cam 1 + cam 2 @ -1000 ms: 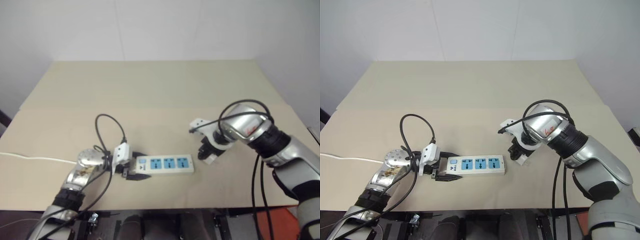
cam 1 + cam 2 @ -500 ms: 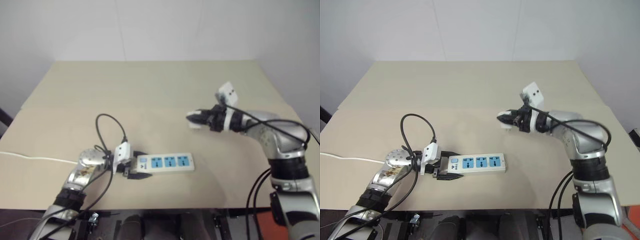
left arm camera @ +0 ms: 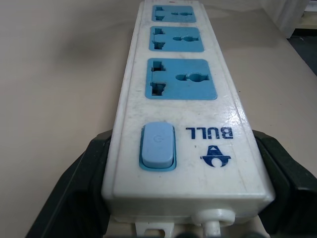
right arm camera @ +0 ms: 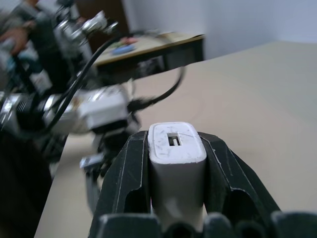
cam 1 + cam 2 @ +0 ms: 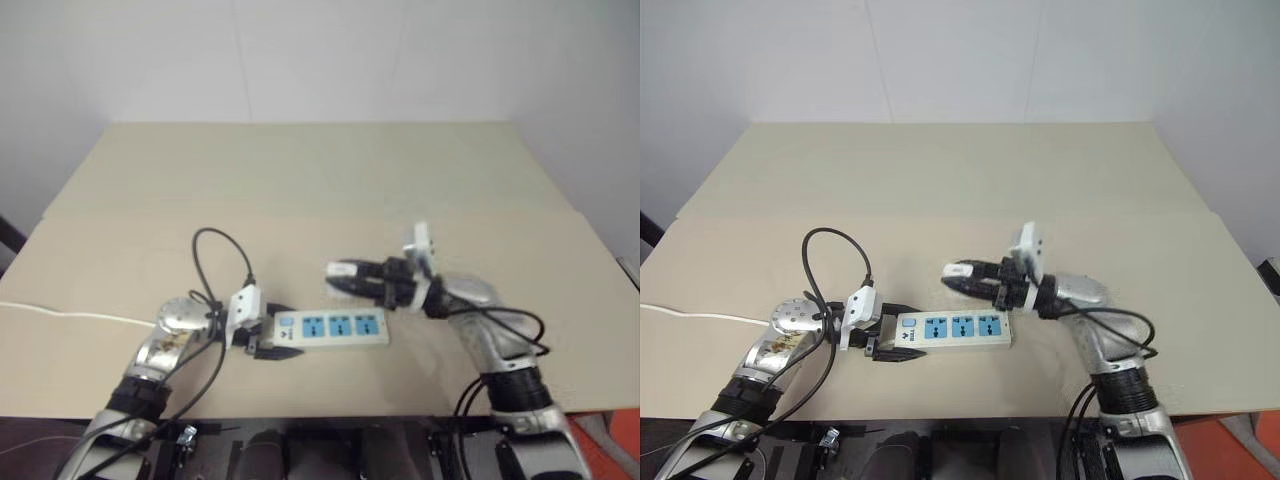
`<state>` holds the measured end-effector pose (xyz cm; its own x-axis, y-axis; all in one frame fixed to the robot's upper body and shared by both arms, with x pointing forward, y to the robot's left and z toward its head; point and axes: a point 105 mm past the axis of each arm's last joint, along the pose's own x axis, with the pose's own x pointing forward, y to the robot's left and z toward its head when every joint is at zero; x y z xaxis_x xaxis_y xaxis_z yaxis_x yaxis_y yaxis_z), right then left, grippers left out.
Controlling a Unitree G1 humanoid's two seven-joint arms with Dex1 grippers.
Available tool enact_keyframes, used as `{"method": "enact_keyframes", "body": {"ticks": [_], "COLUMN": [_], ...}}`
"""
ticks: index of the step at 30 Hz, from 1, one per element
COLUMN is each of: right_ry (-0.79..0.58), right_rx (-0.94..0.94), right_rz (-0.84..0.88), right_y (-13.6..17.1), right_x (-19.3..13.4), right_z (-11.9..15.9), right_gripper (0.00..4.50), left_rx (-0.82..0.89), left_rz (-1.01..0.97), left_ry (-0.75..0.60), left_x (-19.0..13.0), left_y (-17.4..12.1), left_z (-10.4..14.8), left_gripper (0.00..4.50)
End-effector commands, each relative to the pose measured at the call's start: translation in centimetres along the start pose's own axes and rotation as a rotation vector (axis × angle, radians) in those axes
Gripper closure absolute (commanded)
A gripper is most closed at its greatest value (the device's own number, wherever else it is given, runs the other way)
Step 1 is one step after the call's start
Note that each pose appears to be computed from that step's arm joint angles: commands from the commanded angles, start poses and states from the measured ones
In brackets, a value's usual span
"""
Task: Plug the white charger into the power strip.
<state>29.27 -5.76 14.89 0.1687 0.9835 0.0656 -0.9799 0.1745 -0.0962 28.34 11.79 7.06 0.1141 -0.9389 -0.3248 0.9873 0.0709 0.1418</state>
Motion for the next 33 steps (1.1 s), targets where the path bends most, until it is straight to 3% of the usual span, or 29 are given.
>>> {"method": "enact_keyframes", "body": {"ticks": [1,18,33], "right_ry": [-0.035,-0.079,-0.057], "right_rx": [-0.11,-0.066,-0.049], "right_rz": [0.031,0.116,0.122], "right_y": [0.3,1.4,1.3], "right_x": [0.6,3.2,3.5], "right_z": [0.2,-0.4,-1.4], "right_gripper": [3.38,3.38,3.38], "left_rx": [0.035,0.029,0.025], "left_rz": [-0.013,-0.027,-0.028], "left_ry": [-0.01,-0.01,-0.016], "left_x": [-0.1,0.1,0.2], "left_y": [0.0,-0.1,-0.3], "left_z": [0.9,0.9,0.8], "left_gripper": [1.18,1.18,1.18]}}
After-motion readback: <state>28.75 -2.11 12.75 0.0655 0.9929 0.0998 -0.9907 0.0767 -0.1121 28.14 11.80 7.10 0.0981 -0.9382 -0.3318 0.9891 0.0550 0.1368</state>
